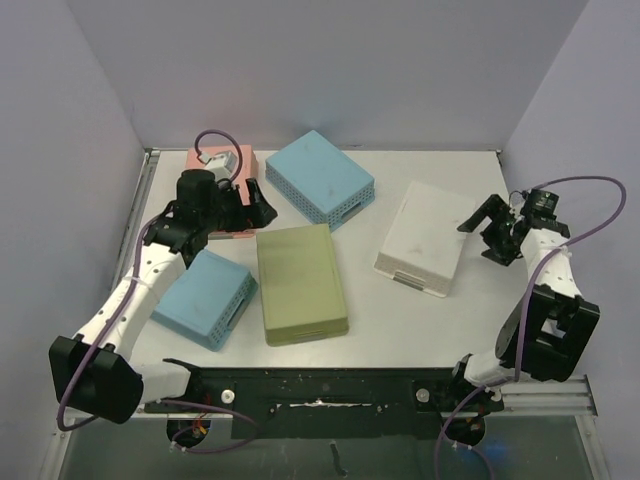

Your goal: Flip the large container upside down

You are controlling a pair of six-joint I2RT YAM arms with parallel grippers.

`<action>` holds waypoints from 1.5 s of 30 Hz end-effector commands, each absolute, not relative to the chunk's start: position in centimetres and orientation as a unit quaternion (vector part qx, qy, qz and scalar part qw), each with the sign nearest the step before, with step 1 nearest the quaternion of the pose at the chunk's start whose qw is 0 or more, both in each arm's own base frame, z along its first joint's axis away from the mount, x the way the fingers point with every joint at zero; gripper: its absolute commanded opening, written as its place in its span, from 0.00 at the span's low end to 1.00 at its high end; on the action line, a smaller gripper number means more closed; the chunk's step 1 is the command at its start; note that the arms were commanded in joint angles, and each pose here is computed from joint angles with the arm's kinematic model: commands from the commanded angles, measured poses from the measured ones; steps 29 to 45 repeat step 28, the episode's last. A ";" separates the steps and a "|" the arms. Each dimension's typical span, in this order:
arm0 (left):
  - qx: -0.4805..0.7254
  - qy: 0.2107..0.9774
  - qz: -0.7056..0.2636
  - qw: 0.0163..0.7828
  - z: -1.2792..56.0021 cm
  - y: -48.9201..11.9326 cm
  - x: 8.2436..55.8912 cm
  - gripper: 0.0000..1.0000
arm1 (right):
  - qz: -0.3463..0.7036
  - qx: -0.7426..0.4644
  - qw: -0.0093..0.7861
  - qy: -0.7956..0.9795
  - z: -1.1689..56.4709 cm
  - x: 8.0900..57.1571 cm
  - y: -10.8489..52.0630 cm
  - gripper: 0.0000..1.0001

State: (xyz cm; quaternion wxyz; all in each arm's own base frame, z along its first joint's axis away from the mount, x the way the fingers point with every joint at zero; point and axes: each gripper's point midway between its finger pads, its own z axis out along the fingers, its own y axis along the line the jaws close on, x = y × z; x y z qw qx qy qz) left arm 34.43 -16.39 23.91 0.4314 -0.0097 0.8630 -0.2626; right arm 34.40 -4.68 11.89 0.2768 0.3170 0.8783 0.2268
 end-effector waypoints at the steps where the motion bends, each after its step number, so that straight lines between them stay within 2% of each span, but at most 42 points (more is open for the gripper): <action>1: -0.007 0.850 -0.282 0.446 25.6 -17.3 35.7 0.86 | -0.041 0.330 0.337 0.881 17.7 33.3 -10.9 0.98; 5: -0.076 0.862 -0.225 0.447 24.2 -15.0 37.2 0.86 | -0.143 0.326 0.379 0.854 23.2 33.1 -11.0 0.98; 11: -0.085 0.884 -0.180 0.422 23.1 -13.8 38.8 0.86 | -0.181 0.375 0.498 0.760 32.8 32.9 -12.0 0.98; 15: -0.084 0.894 -0.158 0.410 22.6 -13.4 39.3 0.86 | -0.173 0.370 0.557 0.723 35.8 32.5 -11.7 0.98; 21: -0.081 0.891 -0.143 0.423 23.0 -12.6 39.4 0.85 | -0.164 0.354 0.585 0.711 34.8 31.7 -11.4 0.98; 27: -0.062 0.873 -0.168 0.454 24.2 -13.0 38.7 0.84 | -0.188 0.323 0.586 0.719 33.7 31.1 -11.7 0.98; 45: -0.057 0.873 -0.165 0.455 24.3 -12.9 38.5 0.84 | -0.193 0.321 0.583 0.721 33.5 31.0 -11.8 0.98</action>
